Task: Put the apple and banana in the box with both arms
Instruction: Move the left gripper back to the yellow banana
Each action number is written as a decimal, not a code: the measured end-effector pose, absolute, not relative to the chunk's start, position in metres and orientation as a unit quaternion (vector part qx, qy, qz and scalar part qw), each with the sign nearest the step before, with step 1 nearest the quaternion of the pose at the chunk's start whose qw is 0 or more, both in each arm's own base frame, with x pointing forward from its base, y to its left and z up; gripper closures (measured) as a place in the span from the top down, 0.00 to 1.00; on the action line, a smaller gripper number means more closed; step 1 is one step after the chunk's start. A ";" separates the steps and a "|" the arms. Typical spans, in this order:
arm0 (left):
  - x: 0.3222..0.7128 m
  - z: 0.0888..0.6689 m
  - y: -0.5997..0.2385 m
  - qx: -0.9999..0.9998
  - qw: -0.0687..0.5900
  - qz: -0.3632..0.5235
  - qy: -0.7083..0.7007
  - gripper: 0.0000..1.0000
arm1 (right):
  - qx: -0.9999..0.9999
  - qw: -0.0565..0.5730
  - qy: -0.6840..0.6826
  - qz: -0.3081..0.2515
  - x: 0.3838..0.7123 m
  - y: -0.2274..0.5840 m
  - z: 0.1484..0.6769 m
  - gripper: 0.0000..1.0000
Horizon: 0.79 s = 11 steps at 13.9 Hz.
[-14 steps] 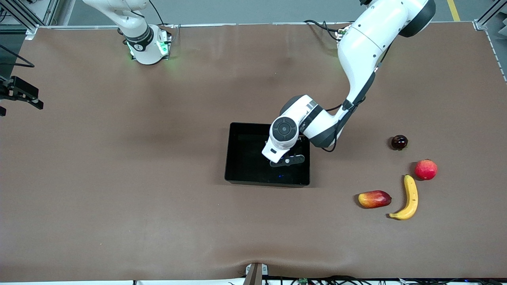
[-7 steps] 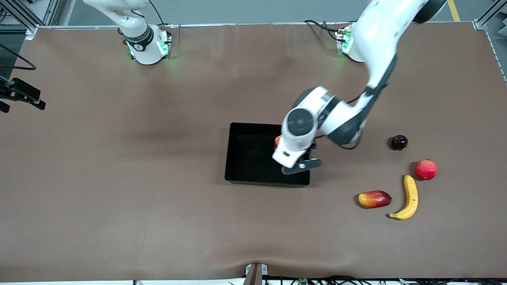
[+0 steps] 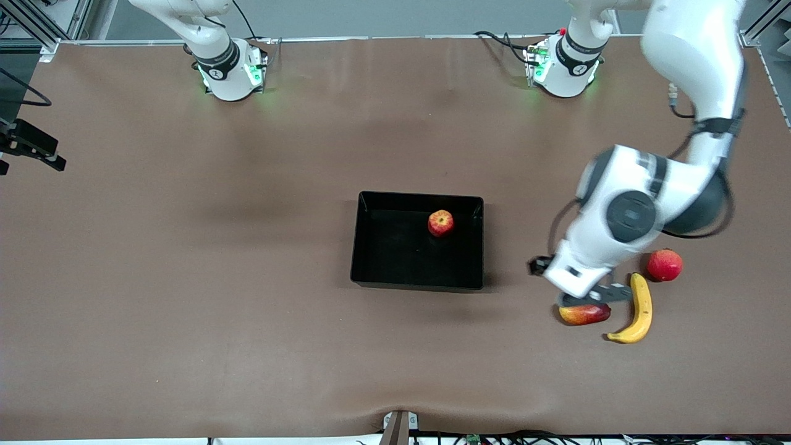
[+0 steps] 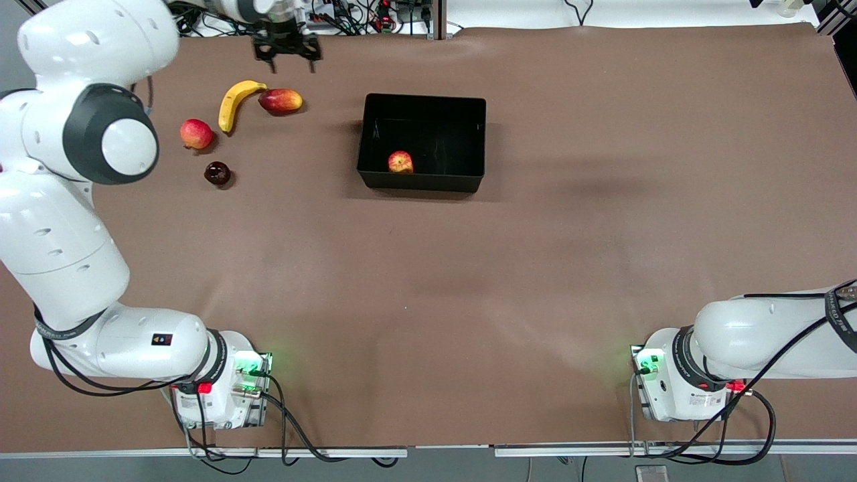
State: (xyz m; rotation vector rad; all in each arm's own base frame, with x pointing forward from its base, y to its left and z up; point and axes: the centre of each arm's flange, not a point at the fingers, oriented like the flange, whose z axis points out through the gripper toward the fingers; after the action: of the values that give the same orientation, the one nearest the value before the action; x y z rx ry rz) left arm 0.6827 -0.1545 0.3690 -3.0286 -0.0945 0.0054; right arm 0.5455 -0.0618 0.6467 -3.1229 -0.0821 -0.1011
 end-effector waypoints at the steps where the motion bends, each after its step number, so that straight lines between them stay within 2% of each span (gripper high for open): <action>1: 0.691 0.363 -0.126 -0.997 0.069 -0.006 -0.018 1.00 | -0.999 0.008 -0.025 -0.035 0.545 -0.063 0.649 1.00; 7: 0.726 0.289 0.011 -0.995 0.081 -0.058 0.006 1.00 | -0.999 0.008 -0.024 -0.035 0.545 -0.063 0.650 1.00; 11: 0.727 0.248 0.070 -0.996 0.069 -0.062 0.017 1.00 | -0.999 0.008 -0.024 -0.035 0.545 -0.063 0.650 1.00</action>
State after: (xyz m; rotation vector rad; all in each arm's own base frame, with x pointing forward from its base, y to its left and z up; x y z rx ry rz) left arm 0.7267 0.0703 0.2479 -2.9977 0.0515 -0.1879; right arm 0.5455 -0.0629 0.6497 -3.1234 -0.0757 -0.1104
